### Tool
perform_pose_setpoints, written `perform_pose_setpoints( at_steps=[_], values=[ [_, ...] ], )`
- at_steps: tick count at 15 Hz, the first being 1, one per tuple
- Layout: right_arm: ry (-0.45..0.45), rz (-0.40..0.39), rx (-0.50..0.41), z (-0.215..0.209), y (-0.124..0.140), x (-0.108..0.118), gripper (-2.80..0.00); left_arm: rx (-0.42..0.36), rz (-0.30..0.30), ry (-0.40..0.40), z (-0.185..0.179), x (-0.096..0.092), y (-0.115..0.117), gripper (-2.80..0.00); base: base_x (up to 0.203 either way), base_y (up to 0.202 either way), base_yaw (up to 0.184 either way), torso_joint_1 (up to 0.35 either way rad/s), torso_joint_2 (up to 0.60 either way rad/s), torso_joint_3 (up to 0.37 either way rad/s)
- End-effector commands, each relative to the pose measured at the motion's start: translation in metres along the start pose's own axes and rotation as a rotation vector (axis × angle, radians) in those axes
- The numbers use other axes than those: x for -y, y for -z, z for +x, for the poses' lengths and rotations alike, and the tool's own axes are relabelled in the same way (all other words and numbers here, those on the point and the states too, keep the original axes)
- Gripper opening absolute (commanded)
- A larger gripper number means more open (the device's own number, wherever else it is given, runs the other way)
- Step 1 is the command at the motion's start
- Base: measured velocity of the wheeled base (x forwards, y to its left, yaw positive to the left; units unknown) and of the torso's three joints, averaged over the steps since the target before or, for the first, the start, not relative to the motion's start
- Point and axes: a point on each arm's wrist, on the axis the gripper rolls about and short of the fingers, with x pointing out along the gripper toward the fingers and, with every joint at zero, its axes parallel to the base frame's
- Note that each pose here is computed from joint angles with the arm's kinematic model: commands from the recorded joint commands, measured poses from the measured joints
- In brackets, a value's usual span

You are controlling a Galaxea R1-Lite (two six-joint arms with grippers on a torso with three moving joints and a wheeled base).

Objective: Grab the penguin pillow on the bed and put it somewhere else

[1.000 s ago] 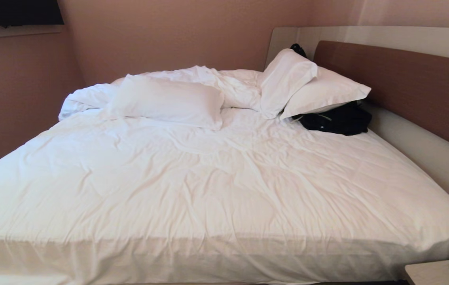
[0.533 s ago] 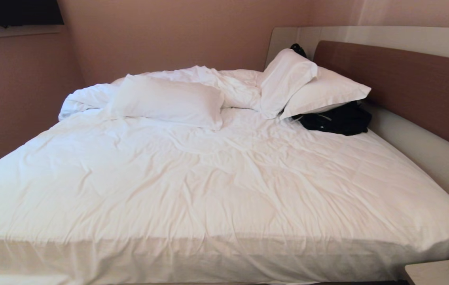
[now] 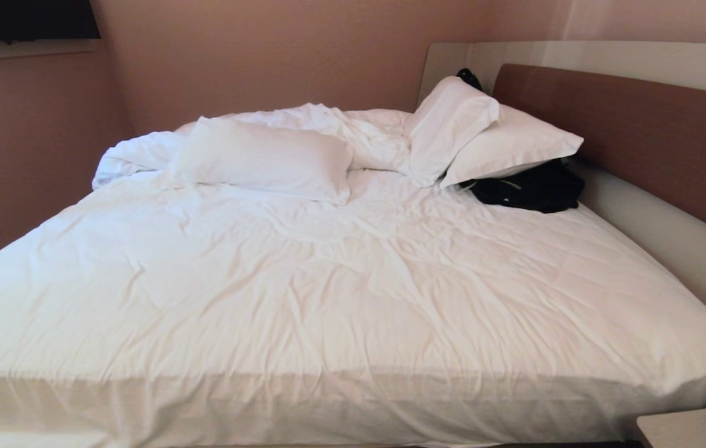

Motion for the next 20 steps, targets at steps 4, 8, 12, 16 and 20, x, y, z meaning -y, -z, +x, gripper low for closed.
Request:
perform_pose_setpoints(
  at_steps=[4,8,12,16,20],
  values=[
    [-0.023,-0.004,-0.029,0.002,0.007,-0.001,-2.8,0.002,0.0,-0.001,0.0,0.0,0.0,-2.8,0.0,0.0,0.0,0.0,0.0,0.0],
    [-0.034,-0.021,-0.057,0.003,0.014,-0.001,-2.8,0.002,0.0,-0.001,0.0,0.0,0.0,-2.8,0.0,0.0,0.0,0.0,0.0,0.0],
    [-0.032,-0.008,-0.057,0.003,0.014,-0.001,-2.8,0.002,0.0,-0.001,0.0,0.0,0.0,-2.8,0.0,0.0,0.0,0.0,0.0,0.0],
    [-0.03,0.019,-0.058,0.003,0.014,-0.001,-2.8,0.0,0.0,-0.001,0.0,0.0,0.0,-2.8,0.0,0.0,0.0,0.0,0.0,0.0],
    [-0.03,0.02,-0.058,0.003,0.014,-0.001,-2.8,0.001,0.0,-0.001,0.0,0.0,0.0,-2.8,0.0,0.0,0.0,0.0,0.0,0.0]
  ],
)
